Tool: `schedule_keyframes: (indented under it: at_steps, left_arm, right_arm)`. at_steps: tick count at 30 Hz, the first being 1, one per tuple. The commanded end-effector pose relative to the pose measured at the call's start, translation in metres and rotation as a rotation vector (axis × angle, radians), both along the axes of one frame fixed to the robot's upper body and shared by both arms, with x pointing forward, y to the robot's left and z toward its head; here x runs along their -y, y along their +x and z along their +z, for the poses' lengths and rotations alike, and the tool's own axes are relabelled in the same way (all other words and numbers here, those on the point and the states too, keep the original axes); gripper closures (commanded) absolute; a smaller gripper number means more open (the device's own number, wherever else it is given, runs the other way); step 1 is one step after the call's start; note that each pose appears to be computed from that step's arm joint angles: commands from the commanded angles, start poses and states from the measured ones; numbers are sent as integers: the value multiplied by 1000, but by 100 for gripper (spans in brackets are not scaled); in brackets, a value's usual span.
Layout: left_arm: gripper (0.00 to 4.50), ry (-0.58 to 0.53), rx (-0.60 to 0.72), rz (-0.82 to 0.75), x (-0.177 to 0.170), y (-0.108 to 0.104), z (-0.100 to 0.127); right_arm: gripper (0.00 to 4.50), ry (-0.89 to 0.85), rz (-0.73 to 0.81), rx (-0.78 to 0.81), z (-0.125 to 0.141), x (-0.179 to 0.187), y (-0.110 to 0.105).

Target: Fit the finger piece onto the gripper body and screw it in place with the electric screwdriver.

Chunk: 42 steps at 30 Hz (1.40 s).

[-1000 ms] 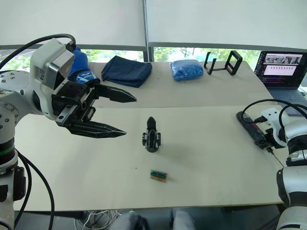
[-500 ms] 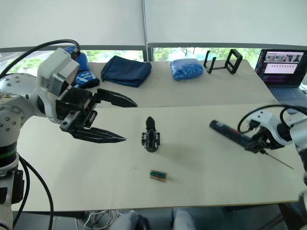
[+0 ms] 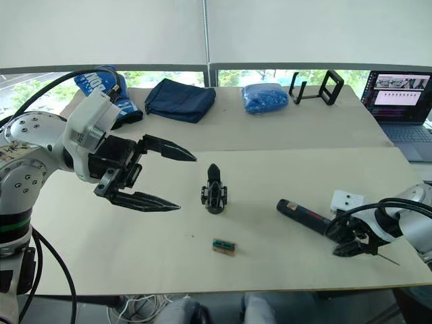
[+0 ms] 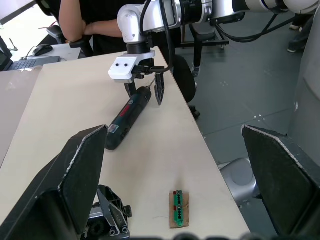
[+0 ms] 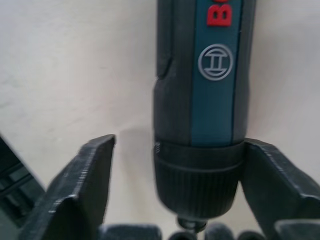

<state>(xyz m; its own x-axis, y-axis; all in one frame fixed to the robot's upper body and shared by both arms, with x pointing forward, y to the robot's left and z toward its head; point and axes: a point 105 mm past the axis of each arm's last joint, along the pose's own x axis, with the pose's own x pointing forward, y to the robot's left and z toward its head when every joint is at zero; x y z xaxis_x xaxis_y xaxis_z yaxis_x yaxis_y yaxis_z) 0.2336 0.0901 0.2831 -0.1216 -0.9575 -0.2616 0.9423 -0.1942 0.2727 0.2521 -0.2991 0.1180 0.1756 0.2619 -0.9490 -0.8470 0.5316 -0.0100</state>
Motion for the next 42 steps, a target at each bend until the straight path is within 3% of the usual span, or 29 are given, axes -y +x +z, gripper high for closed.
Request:
schedule_keyframes:
  at_steps: [1,15,18,22,24,34,38,42]
  left_arm:
    - [0,10,47,-15,-1,-5,3]
    - [0,99,67,-43,-7,-8,-14]
    - [0,112,69,-55,-7,-9,-16]
    - [0,116,73,-61,-8,-9,-17]
    - [0,118,75,-64,-8,-9,-17]
    - [0,125,70,-76,-7,-8,-22]
    - [0,125,50,-95,-5,-8,-27]
    - [0,128,36,-106,-2,-3,-37]
  right_arm:
    - [2,21,-52,-22,9,-6,3]
    - [2,16,-26,-33,-2,-19,16]
    - [75,20,-20,-37,-3,-21,15]
    - [221,18,-19,-28,-3,-20,17]
    - [260,17,-19,-24,-3,-19,17]
    - [260,32,18,26,14,-18,16]
    - [260,112,93,167,45,-28,23]
    - [260,309,93,425,92,-46,28]
